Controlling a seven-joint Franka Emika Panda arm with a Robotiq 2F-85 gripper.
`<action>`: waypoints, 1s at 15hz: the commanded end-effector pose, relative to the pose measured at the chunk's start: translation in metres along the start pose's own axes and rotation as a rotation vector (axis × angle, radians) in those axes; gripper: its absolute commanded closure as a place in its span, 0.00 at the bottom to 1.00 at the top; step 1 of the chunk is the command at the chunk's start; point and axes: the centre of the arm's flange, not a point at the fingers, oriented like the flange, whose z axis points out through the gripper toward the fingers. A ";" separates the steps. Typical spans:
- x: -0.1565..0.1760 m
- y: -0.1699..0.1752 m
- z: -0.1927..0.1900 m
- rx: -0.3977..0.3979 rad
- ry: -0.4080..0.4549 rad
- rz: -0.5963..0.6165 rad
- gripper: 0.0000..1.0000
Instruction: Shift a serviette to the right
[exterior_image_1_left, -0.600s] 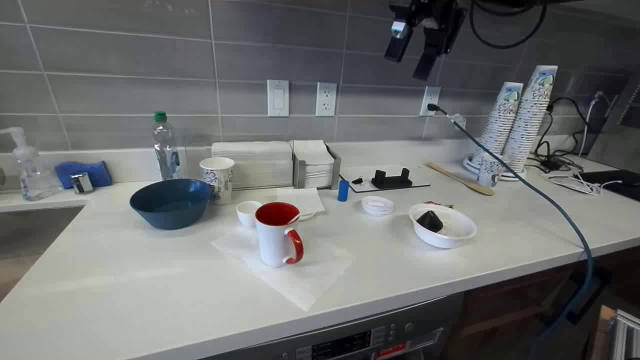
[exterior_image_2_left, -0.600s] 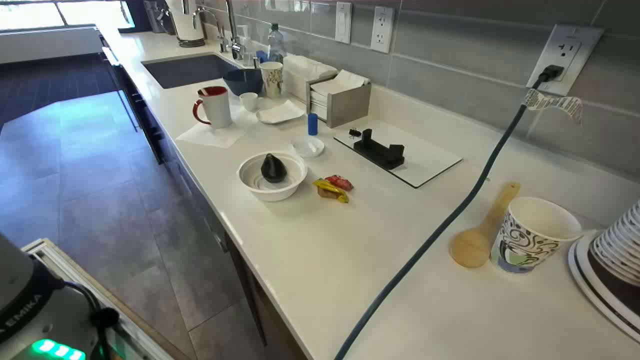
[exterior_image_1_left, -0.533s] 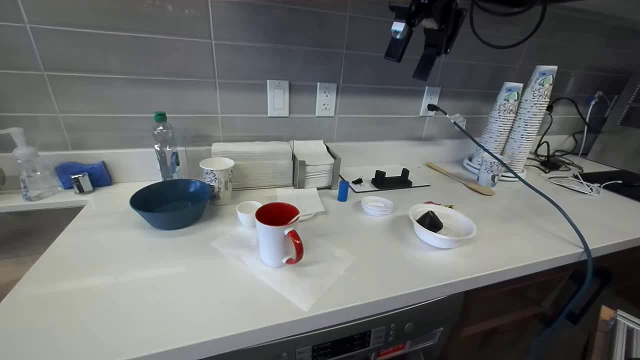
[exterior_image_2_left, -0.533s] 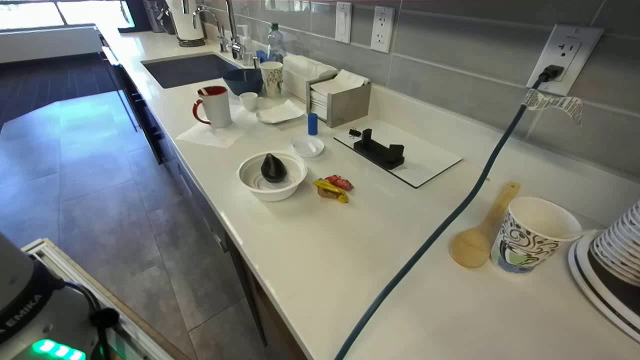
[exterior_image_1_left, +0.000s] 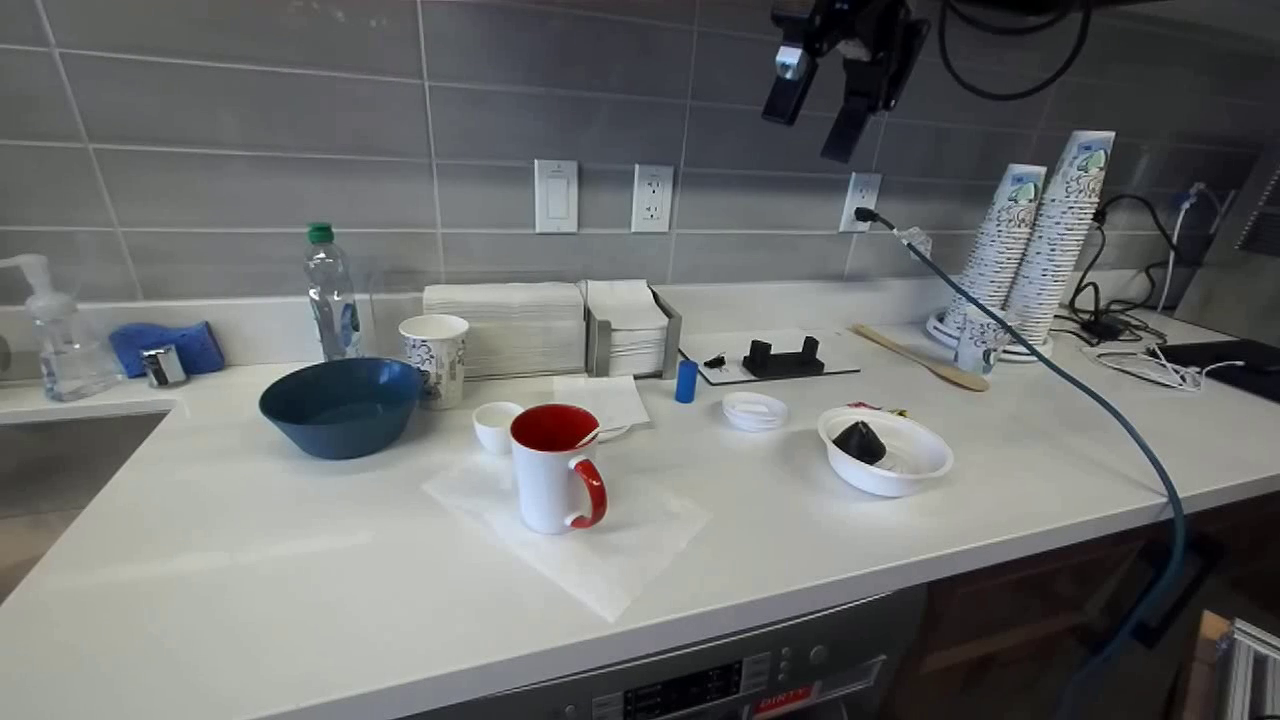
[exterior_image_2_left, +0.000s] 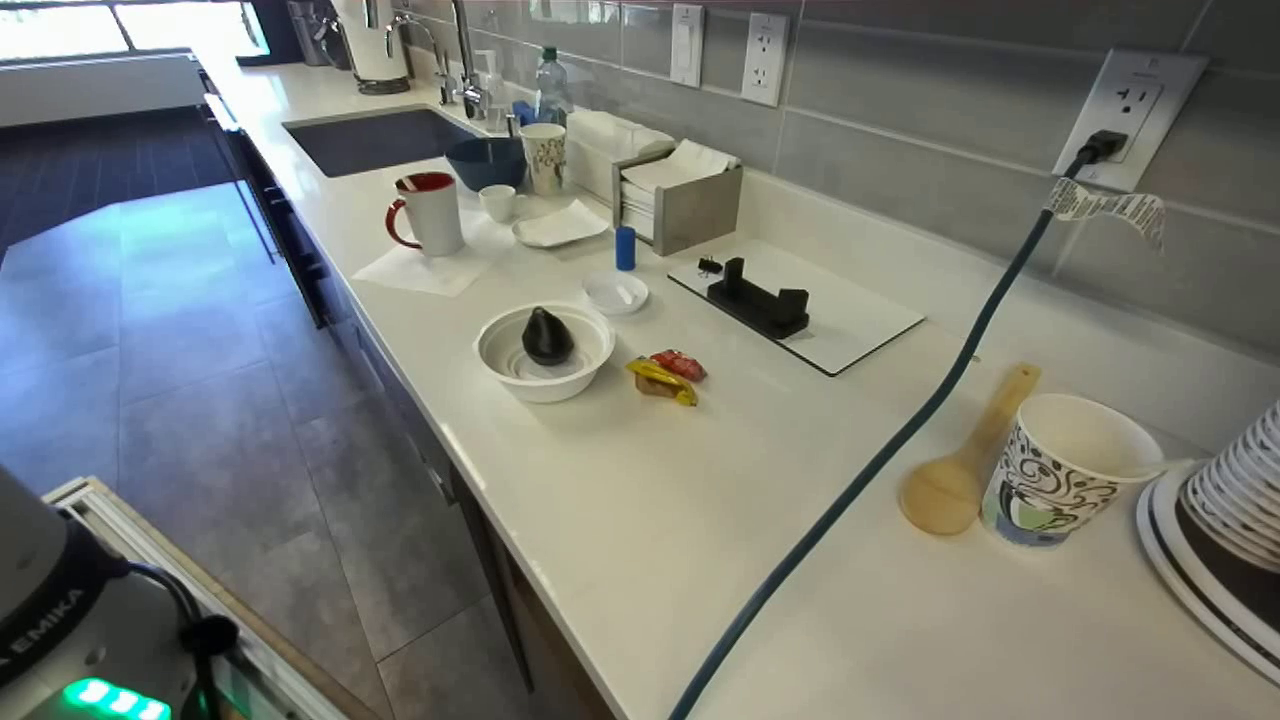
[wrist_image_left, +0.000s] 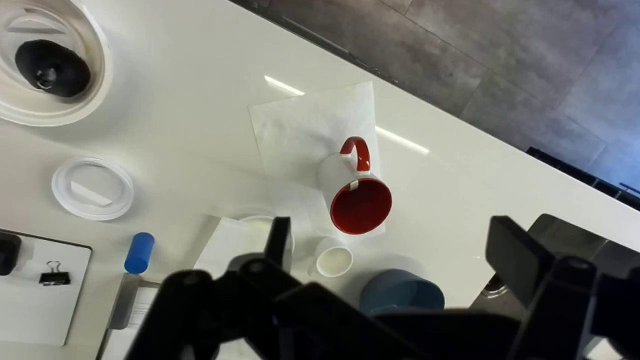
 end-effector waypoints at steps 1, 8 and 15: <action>0.037 0.019 0.035 0.011 0.021 0.054 0.00; 0.089 0.080 0.108 0.076 0.034 0.175 0.00; 0.123 0.109 0.178 0.174 0.047 0.251 0.00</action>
